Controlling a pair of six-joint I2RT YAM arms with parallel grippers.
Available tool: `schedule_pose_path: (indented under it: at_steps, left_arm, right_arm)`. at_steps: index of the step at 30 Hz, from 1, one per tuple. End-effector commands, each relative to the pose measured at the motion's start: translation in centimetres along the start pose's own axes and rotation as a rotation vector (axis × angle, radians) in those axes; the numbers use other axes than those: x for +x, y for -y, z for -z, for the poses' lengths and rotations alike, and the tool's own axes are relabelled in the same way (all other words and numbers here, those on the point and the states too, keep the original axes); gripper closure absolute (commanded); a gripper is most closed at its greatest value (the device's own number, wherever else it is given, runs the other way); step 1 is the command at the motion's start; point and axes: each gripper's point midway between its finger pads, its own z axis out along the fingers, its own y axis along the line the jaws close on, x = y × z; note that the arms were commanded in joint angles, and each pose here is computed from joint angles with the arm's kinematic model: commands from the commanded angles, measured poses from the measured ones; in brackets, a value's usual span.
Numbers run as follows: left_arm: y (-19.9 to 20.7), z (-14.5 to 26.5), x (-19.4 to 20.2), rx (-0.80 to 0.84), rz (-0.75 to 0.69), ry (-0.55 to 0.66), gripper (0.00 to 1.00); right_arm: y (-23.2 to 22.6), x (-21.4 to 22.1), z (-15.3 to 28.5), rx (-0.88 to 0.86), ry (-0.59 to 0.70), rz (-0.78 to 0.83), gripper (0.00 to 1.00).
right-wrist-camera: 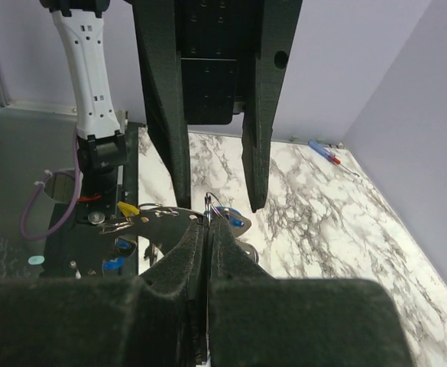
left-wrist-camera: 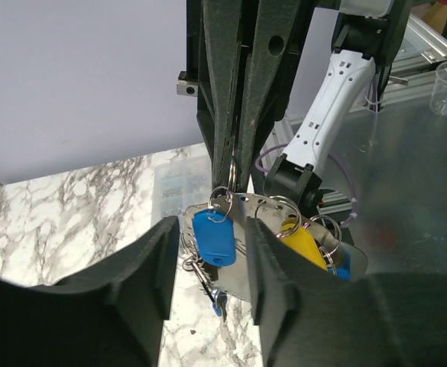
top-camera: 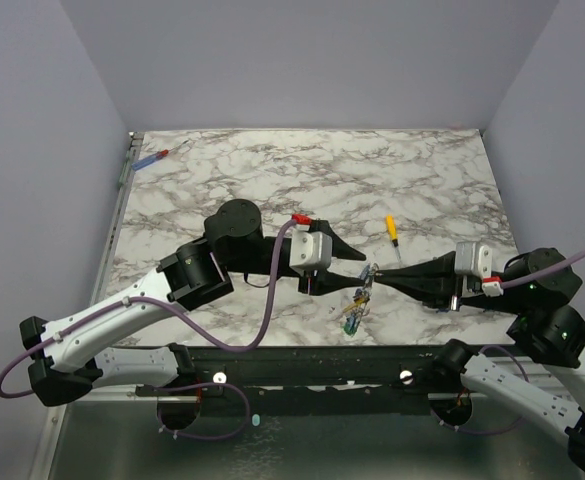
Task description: Put the keys on the keyring
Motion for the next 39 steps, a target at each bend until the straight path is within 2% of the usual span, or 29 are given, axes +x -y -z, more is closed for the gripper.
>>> schedule_pose_path:
  at_steps: [1, 7, 20, 25, 31, 39]
  left_arm:
    - [0.1, 0.8, -2.1, -0.009, -0.039, 0.048, 0.50]
    - [0.3, 0.8, -2.3, -0.006, -0.031, 0.061, 0.48]
    - [0.2, -0.5, -1.6, 0.026, -0.016, 0.064, 0.60]
    - [0.2, -0.8, -1.2, 0.032, -0.003, 0.055, 0.69]
    - [0.3, -0.9, -1.1, 0.040, 0.000, 0.054, 0.98]
    - [0.5, -1.0, -0.8, 0.048, 0.017, 0.049, 1.00]
  right_arm:
    - [0.3, -1.8, 0.3, 0.014, 0.042, 0.028, 0.99]
    - [0.3, -1.8, 0.2, 0.013, 0.044, 0.023, 0.99]
    - [0.3, -1.8, 0.2, 0.013, 0.044, 0.018, 0.99]
    - [0.3, -1.9, 0.2, 0.013, 0.048, 0.019, 0.99]
    - [0.5, -2.3, 0.3, 0.030, 0.068, 0.026, 0.99]
    - [1.0, -3.3, 0.1, 0.061, 0.139, 0.024, 0.99]
